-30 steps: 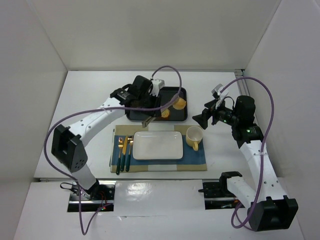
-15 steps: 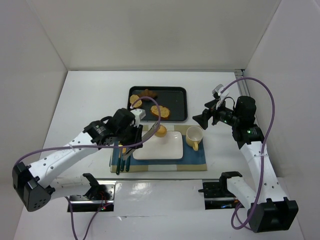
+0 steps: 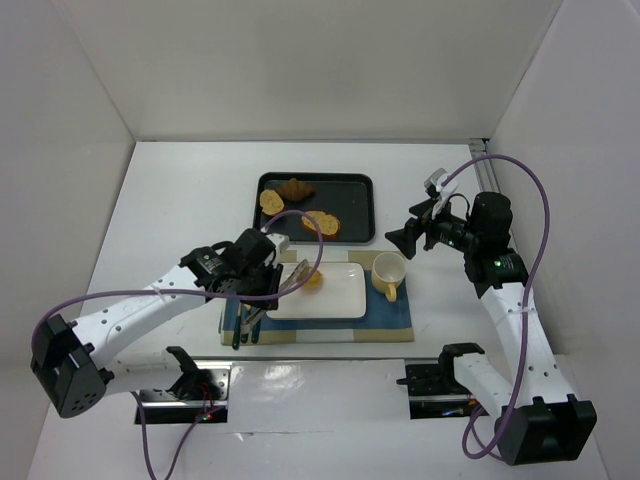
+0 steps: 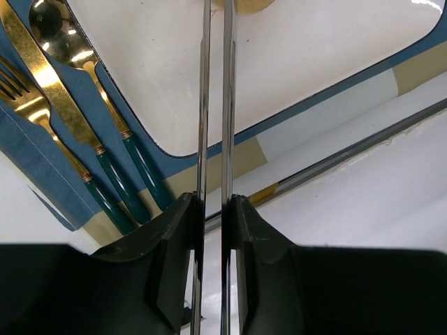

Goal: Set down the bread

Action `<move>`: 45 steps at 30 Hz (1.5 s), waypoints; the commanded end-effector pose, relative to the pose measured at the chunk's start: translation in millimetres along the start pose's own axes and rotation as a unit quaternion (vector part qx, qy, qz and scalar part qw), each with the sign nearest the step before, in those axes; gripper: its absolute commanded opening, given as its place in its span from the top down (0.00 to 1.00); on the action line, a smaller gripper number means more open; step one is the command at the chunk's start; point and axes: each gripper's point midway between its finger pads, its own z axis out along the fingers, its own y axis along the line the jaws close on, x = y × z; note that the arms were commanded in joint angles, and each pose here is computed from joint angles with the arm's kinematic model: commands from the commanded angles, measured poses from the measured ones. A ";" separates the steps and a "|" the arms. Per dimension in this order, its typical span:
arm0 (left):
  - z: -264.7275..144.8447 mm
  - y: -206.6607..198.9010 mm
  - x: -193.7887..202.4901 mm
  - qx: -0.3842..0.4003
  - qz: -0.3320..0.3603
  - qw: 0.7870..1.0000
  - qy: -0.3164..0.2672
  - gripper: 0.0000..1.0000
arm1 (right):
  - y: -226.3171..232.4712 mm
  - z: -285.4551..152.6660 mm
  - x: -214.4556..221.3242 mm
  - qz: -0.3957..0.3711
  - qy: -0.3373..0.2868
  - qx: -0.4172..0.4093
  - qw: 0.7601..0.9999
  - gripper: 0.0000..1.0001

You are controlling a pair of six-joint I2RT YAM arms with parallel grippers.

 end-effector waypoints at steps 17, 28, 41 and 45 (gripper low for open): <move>-33.3 -13.4 -13.6 0.039 0.006 0.997 -0.059 0.32 | 1.6 -6.3 -17.0 -0.021 -0.018 0.000 1.000 0.00; -66.7 5.0 -45.5 -0.013 -0.013 0.990 -0.142 0.34 | 1.6 -6.3 -17.0 -0.021 -0.018 0.000 1.000 0.00; -59.4 174.1 -98.9 -0.212 -0.195 0.934 -0.213 0.38 | 6.4 -8.0 -17.9 -0.021 -0.020 -0.009 1.000 0.00; -54.2 222.7 -97.4 -0.249 -0.247 0.917 -0.193 0.39 | 6.3 -8.7 -21.7 -0.024 -0.023 -0.009 0.999 0.00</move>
